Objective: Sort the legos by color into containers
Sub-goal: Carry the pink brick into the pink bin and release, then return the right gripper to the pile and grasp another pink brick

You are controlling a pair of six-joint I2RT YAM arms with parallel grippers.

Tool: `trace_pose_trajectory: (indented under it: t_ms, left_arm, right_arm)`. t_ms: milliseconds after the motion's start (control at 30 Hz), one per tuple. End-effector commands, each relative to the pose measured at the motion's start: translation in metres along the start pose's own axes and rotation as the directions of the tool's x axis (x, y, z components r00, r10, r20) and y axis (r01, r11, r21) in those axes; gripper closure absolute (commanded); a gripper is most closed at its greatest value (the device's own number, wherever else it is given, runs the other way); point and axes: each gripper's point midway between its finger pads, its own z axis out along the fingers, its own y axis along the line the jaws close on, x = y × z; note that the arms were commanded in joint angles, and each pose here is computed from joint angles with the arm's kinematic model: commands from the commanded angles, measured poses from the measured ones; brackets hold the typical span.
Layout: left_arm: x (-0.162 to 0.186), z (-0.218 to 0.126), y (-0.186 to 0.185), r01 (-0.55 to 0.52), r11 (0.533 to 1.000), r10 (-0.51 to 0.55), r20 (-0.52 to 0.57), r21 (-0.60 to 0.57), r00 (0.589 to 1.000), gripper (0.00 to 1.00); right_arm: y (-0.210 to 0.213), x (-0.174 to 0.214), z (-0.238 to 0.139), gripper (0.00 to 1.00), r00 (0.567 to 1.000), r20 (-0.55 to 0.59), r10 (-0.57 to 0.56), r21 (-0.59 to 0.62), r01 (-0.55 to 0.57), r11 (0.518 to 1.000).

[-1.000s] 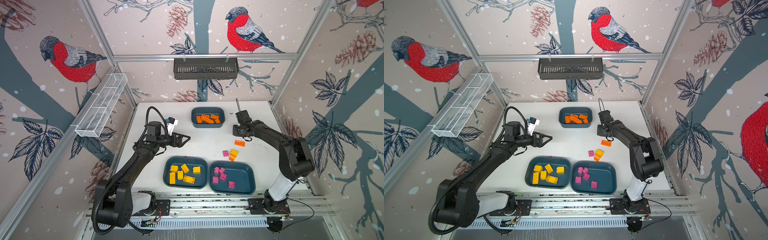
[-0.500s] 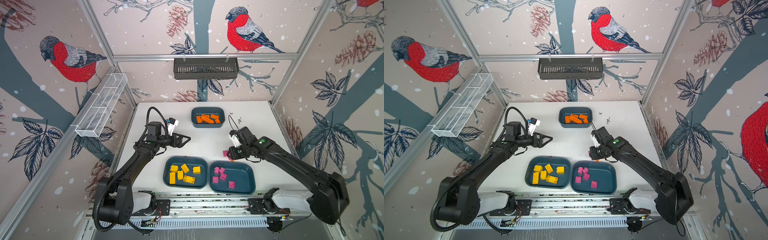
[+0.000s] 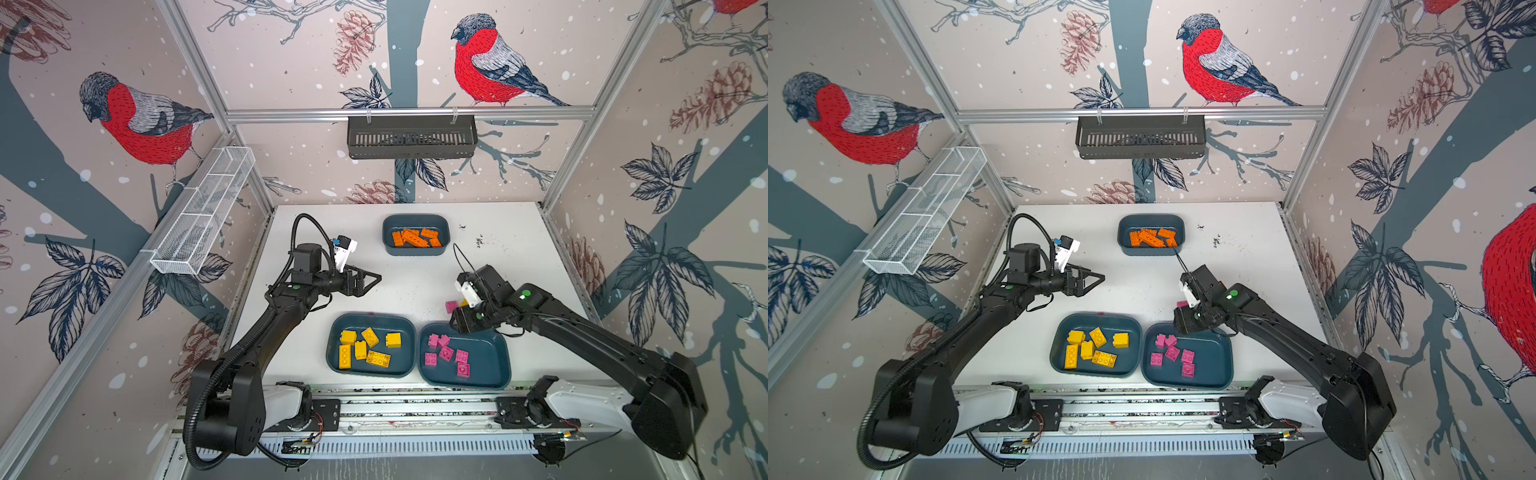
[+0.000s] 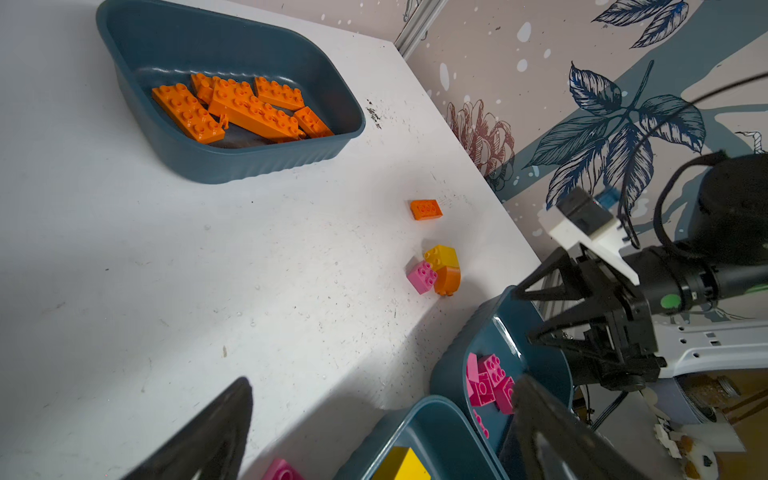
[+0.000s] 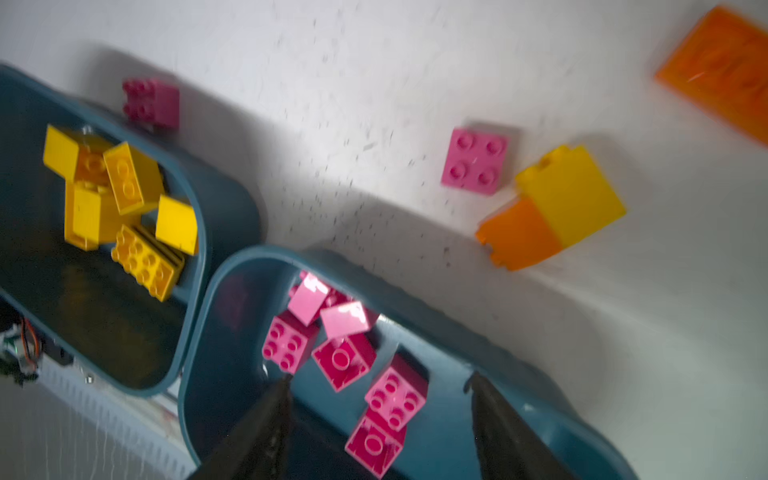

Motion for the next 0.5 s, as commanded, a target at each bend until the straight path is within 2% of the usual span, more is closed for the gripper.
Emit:
trace_pose_trajectory:
  t_ms: [0, 200, 333, 467]
  left_arm:
    - [-0.003, -0.004, -0.005, -0.025, 1.000, 0.025, 0.022, 0.012, 0.999, 0.04]
    - [-0.005, -0.009, -0.009, -0.031, 1.000, 0.030, 0.044, 0.003, 0.999, 0.04]
    - [-0.006, -0.012, -0.011, -0.039, 0.999, 0.039, 0.054, -0.006, 0.998, 0.04]
    - [-0.004, -0.013, -0.011, -0.038, 0.999, 0.039, 0.055, -0.013, 0.998, 0.04]
  right_arm:
    - [-0.005, -0.033, 0.005, 0.32, 0.996, 0.087, 0.038, 0.031, -0.040, 0.999]
    - [-0.022, -0.059, 0.045, 0.36, 0.997, 0.047, 0.056, 0.184, -0.063, 0.981]
    - [-0.042, -0.058, 0.068, 0.39, 0.998, 0.009, 0.059, 0.283, -0.059, 0.957]
    - [-0.042, -0.057, 0.084, 0.41, 0.998, -0.008, 0.055, 0.271, -0.051, 0.961]
